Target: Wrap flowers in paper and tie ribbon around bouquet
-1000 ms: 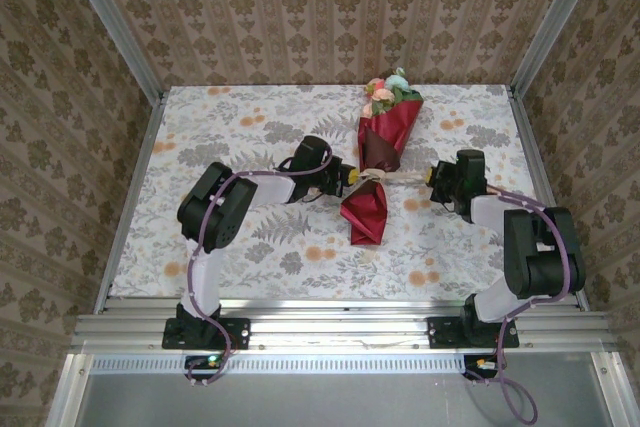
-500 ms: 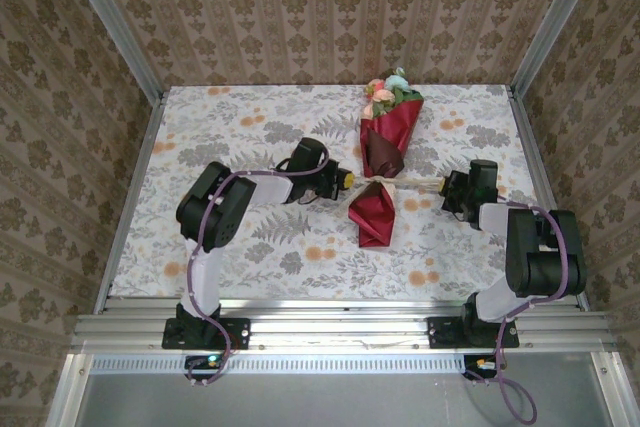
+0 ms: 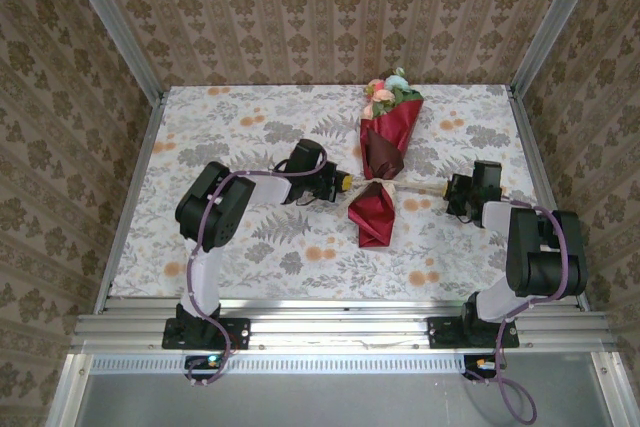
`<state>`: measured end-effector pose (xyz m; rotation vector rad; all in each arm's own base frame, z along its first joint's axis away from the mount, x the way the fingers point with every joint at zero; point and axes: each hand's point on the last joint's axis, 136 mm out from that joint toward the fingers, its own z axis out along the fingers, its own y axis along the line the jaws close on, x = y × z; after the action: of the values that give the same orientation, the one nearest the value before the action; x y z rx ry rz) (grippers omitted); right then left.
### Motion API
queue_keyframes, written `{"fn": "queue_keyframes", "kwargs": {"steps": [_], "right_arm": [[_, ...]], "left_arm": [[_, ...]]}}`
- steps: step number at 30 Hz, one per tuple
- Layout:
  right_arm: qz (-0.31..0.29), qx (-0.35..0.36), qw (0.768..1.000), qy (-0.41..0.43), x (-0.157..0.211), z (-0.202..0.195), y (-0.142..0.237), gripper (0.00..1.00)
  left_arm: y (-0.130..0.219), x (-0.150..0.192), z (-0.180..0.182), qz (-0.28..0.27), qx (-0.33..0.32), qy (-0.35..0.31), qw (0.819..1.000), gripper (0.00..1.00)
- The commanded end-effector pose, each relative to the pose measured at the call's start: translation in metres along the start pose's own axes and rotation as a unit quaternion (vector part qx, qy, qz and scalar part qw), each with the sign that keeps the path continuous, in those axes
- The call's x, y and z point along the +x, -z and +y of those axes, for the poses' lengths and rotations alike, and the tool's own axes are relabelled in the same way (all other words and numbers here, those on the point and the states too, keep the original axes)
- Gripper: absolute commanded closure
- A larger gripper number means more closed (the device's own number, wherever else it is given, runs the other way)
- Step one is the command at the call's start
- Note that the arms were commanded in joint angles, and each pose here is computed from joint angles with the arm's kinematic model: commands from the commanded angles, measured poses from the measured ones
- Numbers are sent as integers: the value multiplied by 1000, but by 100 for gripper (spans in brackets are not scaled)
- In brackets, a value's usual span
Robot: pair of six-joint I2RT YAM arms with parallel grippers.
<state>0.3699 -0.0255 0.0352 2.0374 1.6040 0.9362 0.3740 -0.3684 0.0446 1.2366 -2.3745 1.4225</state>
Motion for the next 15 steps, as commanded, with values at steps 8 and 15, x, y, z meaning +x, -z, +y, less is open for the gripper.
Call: {"fn": "queue_keyframes", "kwargs": {"steps": [8,15], "right_arm": [[-49,38,997,51,-23,3,10,100],[-70,77,992,73,-31,-4,12,100]], "left_arm": [[22,-17,-13,-24,16,-5,1000,100],[29,-24,-13,-31,18,-2,999,100]]}}
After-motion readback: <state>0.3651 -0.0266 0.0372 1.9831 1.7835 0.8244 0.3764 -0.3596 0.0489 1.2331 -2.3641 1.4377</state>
